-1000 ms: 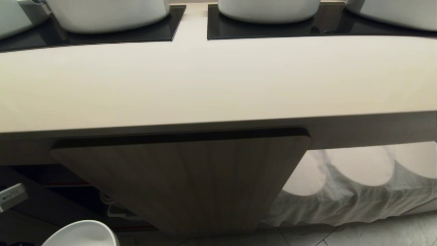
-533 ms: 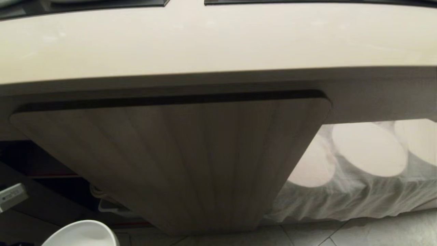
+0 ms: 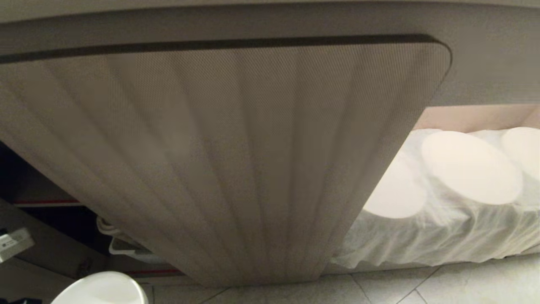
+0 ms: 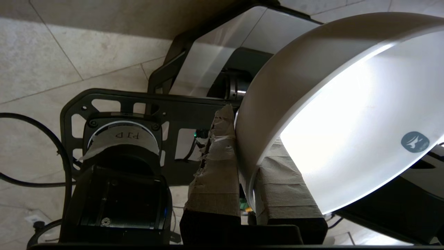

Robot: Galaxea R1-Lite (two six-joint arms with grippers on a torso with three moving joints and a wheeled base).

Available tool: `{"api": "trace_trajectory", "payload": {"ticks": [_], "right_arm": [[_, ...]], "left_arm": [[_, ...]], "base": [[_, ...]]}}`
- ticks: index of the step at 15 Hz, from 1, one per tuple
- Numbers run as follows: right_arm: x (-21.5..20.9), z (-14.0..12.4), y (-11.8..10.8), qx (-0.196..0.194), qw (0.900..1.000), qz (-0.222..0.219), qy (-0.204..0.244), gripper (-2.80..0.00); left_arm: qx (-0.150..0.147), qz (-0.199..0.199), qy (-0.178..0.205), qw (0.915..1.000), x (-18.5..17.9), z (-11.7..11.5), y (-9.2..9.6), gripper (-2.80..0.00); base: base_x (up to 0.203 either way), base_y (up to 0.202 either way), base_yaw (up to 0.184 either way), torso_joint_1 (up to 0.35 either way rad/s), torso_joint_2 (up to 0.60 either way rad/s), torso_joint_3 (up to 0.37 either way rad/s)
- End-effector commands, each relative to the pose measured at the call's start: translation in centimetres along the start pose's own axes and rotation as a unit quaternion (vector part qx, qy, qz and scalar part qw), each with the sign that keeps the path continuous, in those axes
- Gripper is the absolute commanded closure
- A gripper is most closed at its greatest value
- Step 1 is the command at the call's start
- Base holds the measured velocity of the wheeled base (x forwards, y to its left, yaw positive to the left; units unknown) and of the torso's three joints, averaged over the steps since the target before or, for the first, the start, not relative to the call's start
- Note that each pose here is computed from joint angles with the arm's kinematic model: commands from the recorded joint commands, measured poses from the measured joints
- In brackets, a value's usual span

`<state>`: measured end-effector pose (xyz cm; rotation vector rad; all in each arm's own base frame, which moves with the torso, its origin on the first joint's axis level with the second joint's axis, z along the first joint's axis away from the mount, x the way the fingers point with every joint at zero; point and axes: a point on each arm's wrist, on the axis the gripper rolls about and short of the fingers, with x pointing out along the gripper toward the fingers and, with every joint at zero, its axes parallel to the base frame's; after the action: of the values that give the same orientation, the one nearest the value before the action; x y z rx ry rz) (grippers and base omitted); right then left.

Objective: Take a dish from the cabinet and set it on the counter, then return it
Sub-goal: Put it back into the cabinet

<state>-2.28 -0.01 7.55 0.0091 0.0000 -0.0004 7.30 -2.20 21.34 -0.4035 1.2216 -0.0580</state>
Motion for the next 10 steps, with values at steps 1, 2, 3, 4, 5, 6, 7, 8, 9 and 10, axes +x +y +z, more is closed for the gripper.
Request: {"api": "trace_trajectory", "payload": {"ticks": [1,2,3,4,5,6,7,8,9,10], "right_arm": [[0.01,0.0,0.0,0.0,1.0,0.0,0.001,0.0],[0.01,0.0,0.0,0.0,1.0,0.0,0.001,0.0],[0.01,0.0,0.0,0.0,1.0,0.0,0.001,0.0],[0.01,0.0,0.0,0.0,1.0,0.0,0.001,0.0],[0.01,0.0,0.0,0.0,1.0,0.0,0.001,0.0],[0.01,0.0,0.0,0.0,1.0,0.0,0.001,0.0],[0.01,0.0,0.0,0.0,1.0,0.0,0.001,0.0],[0.01,0.0,0.0,0.0,1.0,0.0,0.001,0.0],[0.01,0.0,0.0,0.0,1.0,0.0,0.001,0.0],[0.01,0.0,0.0,0.0,1.0,0.0,0.001,0.0]], "left_arm": [[-0.002,0.001,0.003,1.0,0.03,-0.02,0.02,0.0],[-0.002,0.001,0.003,1.0,0.03,-0.02,0.02,0.0],[-0.002,0.001,0.003,1.0,0.03,-0.02,0.02,0.0],[-0.002,0.001,0.003,1.0,0.03,-0.02,0.02,0.0],[-0.002,0.001,0.003,1.0,0.02,-0.03,0.02,0.0],[-0.002,0.002,0.003,1.0,0.03,-0.02,0.02,0.0],[-0.002,0.001,0.003,1.0,0.01,-0.05,0.03,0.0],[-0.002,0.001,0.003,1.0,0.01,-0.05,0.03,0.0],[-0.002,0.001,0.003,1.0,0.01,-0.05,0.03,0.0],[-0.003,0.001,0.002,1.0,0.0,-0.04,0.04,0.0]], "base": [[0.0,0.0,0.0,-0.022,0.1,0.077],[0.0,0.0,0.0,-0.014,0.05,0.034],[0.0,0.0,0.0,-0.002,0.03,0.032],[0.0,0.0,0.0,0.0,0.0,0.0],[0.0,0.0,0.0,0.0,0.0,0.0],[0.0,0.0,0.0,0.0,0.0,0.0],[0.0,0.0,0.0,0.0,0.0,0.0],[0.0,0.0,0.0,0.0,0.0,0.0],[0.0,0.0,0.0,0.0,0.0,0.0],[0.0,0.0,0.0,0.0,0.0,0.0]]}}
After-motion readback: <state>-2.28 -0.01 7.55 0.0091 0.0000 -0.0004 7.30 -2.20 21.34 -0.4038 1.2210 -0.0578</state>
